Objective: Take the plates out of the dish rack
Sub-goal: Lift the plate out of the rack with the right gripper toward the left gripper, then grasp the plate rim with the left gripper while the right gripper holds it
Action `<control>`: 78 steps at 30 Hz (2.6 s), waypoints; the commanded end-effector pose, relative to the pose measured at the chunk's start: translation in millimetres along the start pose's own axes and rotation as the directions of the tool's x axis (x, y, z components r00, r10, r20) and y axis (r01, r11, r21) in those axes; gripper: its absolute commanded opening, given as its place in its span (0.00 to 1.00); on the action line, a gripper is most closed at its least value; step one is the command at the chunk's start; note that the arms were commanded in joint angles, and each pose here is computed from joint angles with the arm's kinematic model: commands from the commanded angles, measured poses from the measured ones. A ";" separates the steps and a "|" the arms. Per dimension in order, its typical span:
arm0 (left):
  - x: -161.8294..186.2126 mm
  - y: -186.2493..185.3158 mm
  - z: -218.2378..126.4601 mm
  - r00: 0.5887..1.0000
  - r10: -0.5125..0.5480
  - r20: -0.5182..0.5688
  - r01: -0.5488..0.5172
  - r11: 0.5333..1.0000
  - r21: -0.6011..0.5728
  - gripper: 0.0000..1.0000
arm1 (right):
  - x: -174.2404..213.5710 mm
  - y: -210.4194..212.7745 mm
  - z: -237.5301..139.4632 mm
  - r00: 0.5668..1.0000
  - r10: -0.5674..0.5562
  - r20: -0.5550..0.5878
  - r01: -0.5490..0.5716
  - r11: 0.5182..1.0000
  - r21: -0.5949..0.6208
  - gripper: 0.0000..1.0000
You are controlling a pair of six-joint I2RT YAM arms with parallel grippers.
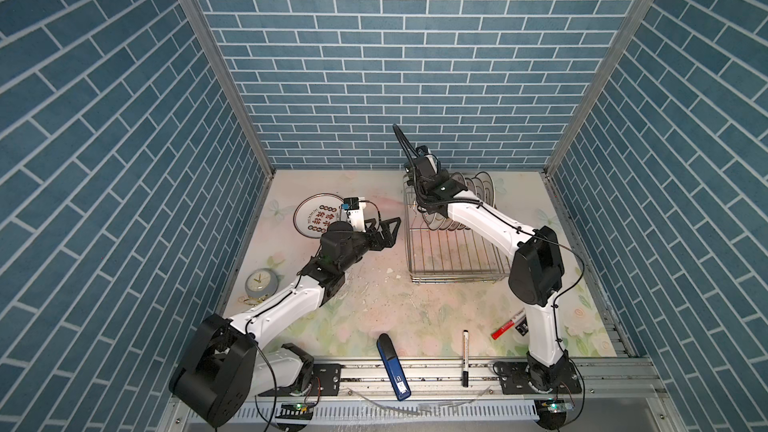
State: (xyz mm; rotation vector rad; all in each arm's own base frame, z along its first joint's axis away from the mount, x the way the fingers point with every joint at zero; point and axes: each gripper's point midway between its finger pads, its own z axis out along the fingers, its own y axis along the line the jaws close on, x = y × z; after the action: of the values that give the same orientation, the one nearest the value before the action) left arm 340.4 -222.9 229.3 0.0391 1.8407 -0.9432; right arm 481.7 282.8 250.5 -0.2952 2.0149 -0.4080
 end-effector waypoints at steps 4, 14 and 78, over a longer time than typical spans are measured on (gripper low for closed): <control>-12.5 -13.9 -1.1 0.999 0.018 0.027 -0.019 0.999 0.036 1.00 | -50.2 -45.1 -43.5 0.987 0.074 0.146 -0.083 0.995 0.057 0.00; -20.1 -24.9 -11.2 0.998 0.026 0.053 -0.029 0.997 0.072 1.00 | -60.5 -55.5 -78.7 0.970 0.102 0.221 -0.103 0.995 -0.008 0.00; -3.6 -98.9 -11.7 1.000 0.025 0.012 -0.027 0.984 0.174 0.35 | -4.3 -94.2 -183.2 0.724 0.689 0.037 -0.228 0.290 -0.929 0.00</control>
State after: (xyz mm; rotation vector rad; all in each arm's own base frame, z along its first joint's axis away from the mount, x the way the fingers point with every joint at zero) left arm 290.1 -280.4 274.4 0.1534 1.7866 -1.1161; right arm 326.3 227.2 349.1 -0.3463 1.6192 1.0823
